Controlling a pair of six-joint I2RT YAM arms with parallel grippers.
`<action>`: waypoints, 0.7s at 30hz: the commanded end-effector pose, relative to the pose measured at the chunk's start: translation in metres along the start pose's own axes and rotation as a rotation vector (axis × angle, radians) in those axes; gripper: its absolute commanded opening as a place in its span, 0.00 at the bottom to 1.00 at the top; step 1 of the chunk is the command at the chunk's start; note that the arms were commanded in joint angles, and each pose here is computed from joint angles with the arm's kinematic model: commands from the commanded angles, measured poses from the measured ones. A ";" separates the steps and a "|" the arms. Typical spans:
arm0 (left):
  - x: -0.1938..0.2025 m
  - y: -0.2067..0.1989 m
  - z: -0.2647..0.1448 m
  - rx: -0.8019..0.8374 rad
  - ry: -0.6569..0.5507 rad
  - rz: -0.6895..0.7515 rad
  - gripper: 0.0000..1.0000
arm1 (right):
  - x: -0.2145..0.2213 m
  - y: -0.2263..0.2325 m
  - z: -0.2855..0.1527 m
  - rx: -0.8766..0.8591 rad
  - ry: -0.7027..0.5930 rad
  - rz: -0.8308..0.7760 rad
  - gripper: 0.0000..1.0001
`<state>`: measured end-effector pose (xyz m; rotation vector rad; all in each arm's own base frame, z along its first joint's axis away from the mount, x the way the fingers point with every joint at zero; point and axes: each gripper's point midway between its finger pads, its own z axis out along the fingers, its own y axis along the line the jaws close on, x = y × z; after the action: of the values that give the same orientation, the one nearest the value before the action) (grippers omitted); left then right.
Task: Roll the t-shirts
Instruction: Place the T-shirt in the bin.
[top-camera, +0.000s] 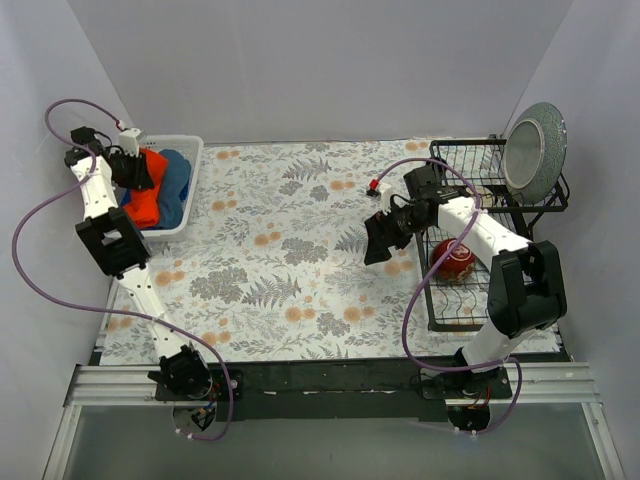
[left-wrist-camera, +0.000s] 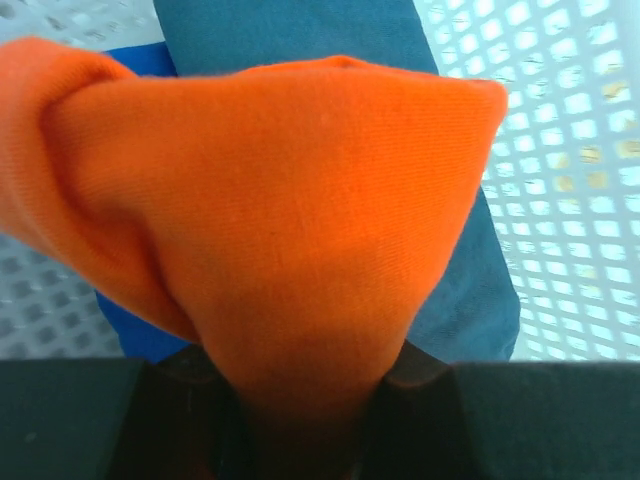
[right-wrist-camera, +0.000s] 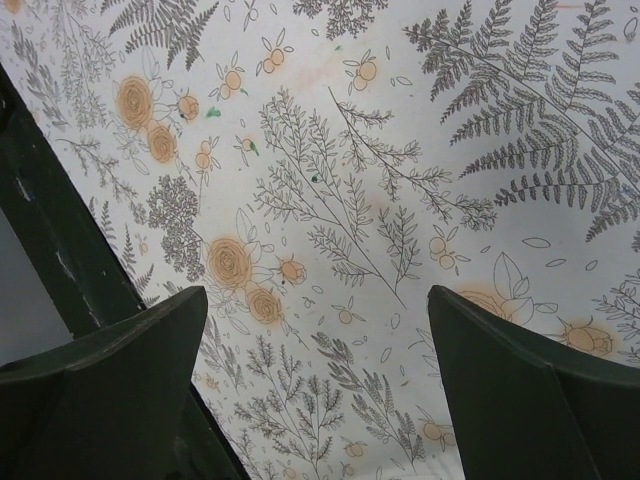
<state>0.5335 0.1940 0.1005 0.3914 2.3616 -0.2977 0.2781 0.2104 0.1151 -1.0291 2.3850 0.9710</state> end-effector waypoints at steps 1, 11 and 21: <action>-0.029 0.027 -0.009 -0.175 0.005 0.201 0.00 | -0.001 -0.006 -0.006 0.043 0.004 -0.035 0.98; -0.044 -0.010 -0.063 -0.210 0.074 0.203 0.00 | -0.002 -0.013 -0.003 0.064 0.009 -0.057 0.99; -0.047 0.006 -0.095 -0.377 0.129 0.191 0.00 | 0.005 -0.014 -0.002 0.066 0.022 -0.065 0.99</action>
<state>0.5218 0.2050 0.1412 0.4902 2.4715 0.0798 0.2846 0.2003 0.1071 -1.0738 2.3891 0.8633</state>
